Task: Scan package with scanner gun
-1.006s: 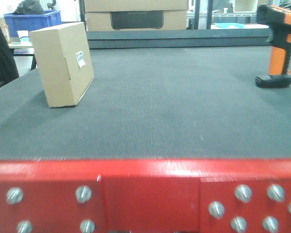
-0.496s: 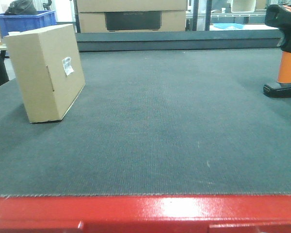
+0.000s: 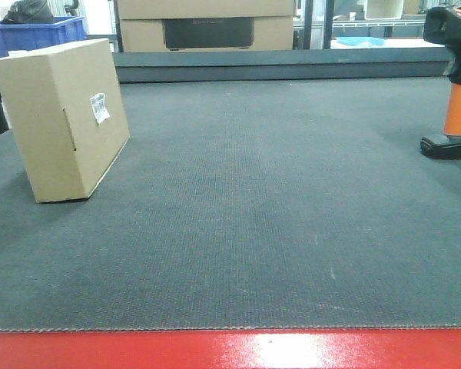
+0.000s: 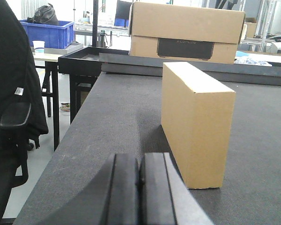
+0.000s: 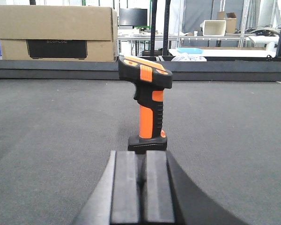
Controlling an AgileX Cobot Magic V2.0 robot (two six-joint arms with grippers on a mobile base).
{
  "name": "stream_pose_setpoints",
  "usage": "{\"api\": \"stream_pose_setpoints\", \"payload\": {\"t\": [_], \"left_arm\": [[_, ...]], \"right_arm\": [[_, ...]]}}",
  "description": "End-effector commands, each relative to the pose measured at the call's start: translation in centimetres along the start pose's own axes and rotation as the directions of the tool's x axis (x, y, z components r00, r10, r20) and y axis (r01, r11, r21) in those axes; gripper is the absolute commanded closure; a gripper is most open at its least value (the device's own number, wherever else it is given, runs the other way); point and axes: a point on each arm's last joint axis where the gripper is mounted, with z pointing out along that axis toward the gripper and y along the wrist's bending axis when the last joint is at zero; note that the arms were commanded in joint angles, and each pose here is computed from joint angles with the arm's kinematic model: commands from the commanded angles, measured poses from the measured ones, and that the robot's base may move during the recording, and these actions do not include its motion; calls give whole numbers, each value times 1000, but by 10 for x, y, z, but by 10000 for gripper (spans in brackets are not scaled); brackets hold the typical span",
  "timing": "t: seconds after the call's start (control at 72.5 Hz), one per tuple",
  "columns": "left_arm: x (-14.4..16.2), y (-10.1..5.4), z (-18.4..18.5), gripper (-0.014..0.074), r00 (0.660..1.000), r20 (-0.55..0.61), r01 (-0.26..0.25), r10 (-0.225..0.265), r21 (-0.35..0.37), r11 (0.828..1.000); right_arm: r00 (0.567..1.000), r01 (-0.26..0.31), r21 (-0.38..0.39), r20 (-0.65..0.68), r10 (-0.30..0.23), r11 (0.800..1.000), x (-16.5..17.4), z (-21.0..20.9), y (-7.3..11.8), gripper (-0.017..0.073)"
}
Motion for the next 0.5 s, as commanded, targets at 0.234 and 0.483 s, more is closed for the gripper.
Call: {"api": "stream_pose_setpoints", "payload": {"t": [0.234, 0.483], "left_arm": [[-2, 0, 0, 705, 1000, 18, -10, 9, 6, 1000], [-5, -1, 0, 705, 999, 45, -10, 9, 8, 1000]], "right_arm": [[1000, 11, 2, 19, -11, 1000, -2, 0, 0, 727], [1000, 11, 2, 19, -11, 1000, -2, 0, 0, 727]]}}
